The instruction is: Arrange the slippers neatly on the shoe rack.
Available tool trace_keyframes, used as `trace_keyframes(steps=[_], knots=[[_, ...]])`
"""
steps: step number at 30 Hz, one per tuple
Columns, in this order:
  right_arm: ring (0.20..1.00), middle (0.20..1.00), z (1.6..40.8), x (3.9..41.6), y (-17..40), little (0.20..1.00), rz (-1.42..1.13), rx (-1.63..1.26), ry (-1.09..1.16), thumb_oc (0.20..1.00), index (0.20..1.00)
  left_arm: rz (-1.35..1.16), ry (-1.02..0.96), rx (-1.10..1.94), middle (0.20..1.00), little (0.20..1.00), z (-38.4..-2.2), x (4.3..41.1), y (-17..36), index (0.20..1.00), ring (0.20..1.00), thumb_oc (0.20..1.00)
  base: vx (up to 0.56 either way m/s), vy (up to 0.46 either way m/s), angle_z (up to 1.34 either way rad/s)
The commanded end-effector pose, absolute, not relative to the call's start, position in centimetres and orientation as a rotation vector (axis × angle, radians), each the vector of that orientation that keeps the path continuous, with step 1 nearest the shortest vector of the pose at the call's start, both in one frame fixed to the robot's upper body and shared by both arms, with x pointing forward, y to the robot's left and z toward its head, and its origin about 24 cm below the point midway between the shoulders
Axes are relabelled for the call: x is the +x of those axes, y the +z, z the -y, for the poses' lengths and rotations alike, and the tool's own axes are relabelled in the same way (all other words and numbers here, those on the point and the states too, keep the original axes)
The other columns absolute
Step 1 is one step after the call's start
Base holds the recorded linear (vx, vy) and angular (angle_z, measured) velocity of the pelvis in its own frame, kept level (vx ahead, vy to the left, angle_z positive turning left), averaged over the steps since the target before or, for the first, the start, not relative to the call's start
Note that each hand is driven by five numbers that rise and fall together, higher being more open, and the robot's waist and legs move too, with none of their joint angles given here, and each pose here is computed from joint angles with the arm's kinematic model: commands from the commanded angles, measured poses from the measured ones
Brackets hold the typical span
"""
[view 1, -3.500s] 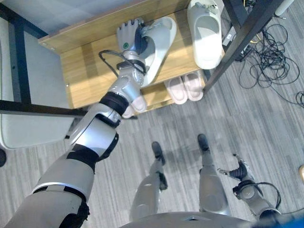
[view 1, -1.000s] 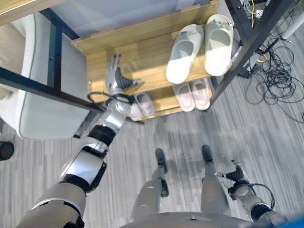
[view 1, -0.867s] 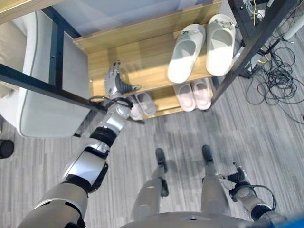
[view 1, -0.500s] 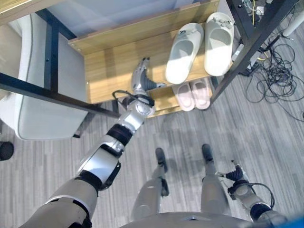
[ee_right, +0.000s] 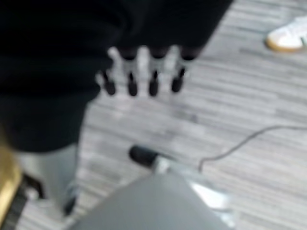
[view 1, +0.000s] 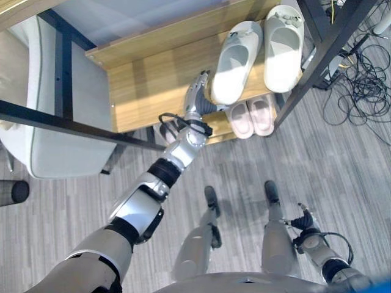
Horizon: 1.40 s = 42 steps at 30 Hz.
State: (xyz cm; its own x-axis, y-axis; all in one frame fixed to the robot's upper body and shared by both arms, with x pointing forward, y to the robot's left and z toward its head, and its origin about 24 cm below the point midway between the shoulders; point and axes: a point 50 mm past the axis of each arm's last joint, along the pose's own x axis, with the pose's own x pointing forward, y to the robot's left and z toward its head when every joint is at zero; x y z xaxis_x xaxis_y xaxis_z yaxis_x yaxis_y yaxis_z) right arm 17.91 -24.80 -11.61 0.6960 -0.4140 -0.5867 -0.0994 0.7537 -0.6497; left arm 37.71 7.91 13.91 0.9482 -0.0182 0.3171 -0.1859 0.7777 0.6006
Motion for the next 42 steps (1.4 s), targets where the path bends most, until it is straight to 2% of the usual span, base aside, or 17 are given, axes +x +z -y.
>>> trace_keyframes(steps=[1,7,17,28,42], knots=[[1.0,1.0,24.8,19.3,-11.0,1.0,-0.767,-0.712,-0.209,1.0,1.0,0.356,0.099,0.602,1.0,1.0,-7.0,38.7,16.0,1.0,1.0,1.0,0.0,0.0,0.0],[1.0,1.0,24.8,19.3,-10.9,1.0,-0.764,-0.699,-0.218,1.0,1.0,0.37,0.102,0.533,1.0,1.0,-6.7,38.3,16.1,1.0,1.0,1.0,0.0,0.0,0.0],[1.0,1.0,25.0,18.8,-11.2,1.0,-0.796,-0.676,-0.23,1.0,1.0,0.278,0.013,0.377,1.0,1.0,-6.4,36.8,13.2,1.0,1.0,1.0,0.0,0.0,0.0],[1.0,1.0,25.3,18.7,-11.2,1.0,-0.818,-0.69,-0.225,1.0,1.0,0.214,-0.166,0.099,1.0,1.0,-5.3,34.9,11.8,1.0,1.0,1.0,0.0,0.003,-0.01],[1.0,1.0,25.7,17.9,-11.7,1.0,-0.858,-0.72,-0.214,1.0,1.0,0.176,-0.252,0.019,1.0,1.0,-3.5,34.5,11.6,1.0,1.0,1.0,0.0,0.003,-0.02]])
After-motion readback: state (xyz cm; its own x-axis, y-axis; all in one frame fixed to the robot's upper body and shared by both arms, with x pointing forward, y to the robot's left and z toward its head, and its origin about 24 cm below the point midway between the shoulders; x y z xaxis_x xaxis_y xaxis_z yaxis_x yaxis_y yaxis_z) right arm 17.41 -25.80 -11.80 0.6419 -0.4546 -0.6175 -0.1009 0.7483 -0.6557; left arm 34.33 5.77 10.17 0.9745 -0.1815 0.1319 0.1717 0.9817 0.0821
